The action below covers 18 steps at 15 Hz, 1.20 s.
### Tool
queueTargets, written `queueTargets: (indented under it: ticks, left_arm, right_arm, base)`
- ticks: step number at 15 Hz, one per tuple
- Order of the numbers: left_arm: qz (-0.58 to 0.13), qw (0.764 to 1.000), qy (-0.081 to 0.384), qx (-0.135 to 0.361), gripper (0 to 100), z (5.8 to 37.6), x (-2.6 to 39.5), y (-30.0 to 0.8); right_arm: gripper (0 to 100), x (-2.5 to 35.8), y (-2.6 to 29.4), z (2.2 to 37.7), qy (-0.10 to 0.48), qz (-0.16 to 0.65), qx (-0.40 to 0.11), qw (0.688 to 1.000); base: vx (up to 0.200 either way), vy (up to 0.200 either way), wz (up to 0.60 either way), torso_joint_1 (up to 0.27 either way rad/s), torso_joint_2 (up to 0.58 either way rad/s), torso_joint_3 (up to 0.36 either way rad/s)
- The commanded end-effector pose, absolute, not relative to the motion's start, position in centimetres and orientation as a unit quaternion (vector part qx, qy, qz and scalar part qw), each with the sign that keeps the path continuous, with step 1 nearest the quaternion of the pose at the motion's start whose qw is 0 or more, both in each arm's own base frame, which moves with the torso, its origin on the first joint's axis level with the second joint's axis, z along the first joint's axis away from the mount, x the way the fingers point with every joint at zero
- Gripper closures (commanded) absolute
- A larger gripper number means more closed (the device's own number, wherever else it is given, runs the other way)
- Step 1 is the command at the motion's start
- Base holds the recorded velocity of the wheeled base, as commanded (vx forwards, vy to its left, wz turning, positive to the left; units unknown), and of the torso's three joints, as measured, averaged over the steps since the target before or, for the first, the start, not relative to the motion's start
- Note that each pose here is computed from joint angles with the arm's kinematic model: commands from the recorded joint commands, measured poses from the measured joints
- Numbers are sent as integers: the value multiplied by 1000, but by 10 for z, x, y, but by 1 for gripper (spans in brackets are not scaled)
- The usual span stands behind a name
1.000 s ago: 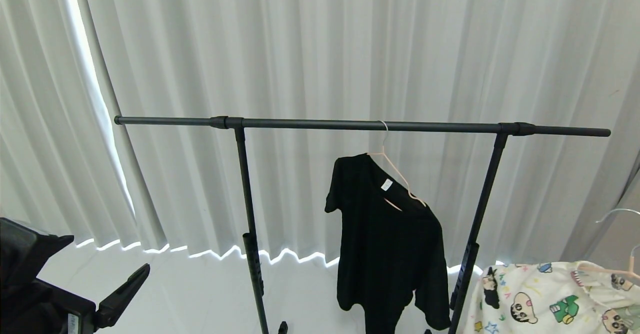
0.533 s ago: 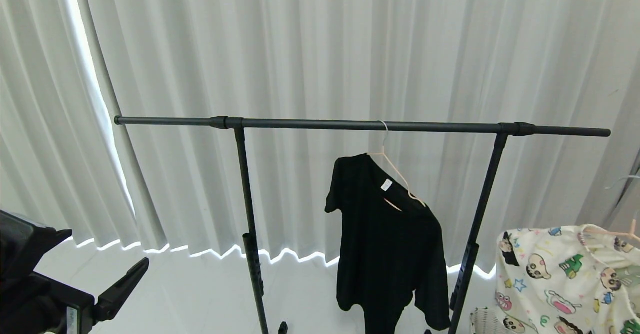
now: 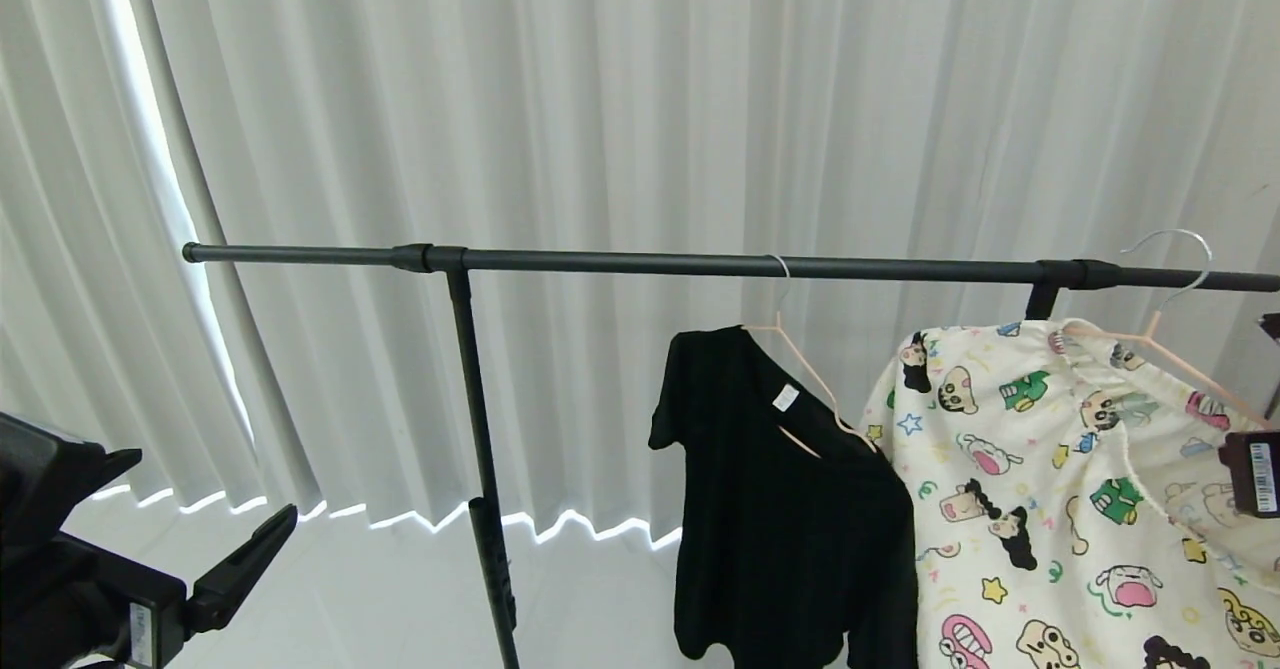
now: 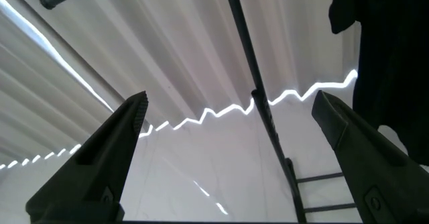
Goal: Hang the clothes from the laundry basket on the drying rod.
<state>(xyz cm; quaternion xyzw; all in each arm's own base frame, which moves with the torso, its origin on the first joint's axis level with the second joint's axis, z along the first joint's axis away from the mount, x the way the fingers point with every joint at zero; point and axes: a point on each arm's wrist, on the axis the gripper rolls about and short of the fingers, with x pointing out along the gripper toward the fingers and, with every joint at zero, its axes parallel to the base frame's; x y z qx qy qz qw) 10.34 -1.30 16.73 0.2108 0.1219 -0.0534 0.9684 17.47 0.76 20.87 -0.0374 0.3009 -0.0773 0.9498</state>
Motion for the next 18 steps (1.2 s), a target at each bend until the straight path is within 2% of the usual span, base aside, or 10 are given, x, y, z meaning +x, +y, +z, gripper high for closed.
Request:
queueTargets:
  ticks: [1,7,10,13,15,18]
  left_arm:
    - [-53,968,121,211,0,168,104,-13]
    - [-55,969,121,210,0,168,104,-13]
    - [-58,968,121,210,0,167,103,-14]
    - [-59,968,122,210,0,167,104,-14]
    - [-59,968,122,210,0,167,104,-14]
    - [-60,968,123,210,0,167,104,-14]
  right_arm:
    - [100,185,13,203,315,-66,-45,946]
    - [100,189,18,200,320,-56,-50,944]
    - [100,192,19,197,326,-55,-52,942]
    - [100,211,21,195,324,-58,-55,943]
    - [100,220,27,186,338,-77,-93,933]
    - [100,240,39,174,337,-82,-111,931]
  base:
    - [200,0,0,2,2,2]
    - [200,0,0,2,1,2]
    - [0,0,0,0,0,0]
    - [0,0,0,0,0,0]
    - [0,0,0,0,0,0]
    - [0,0,0,0,0,0]
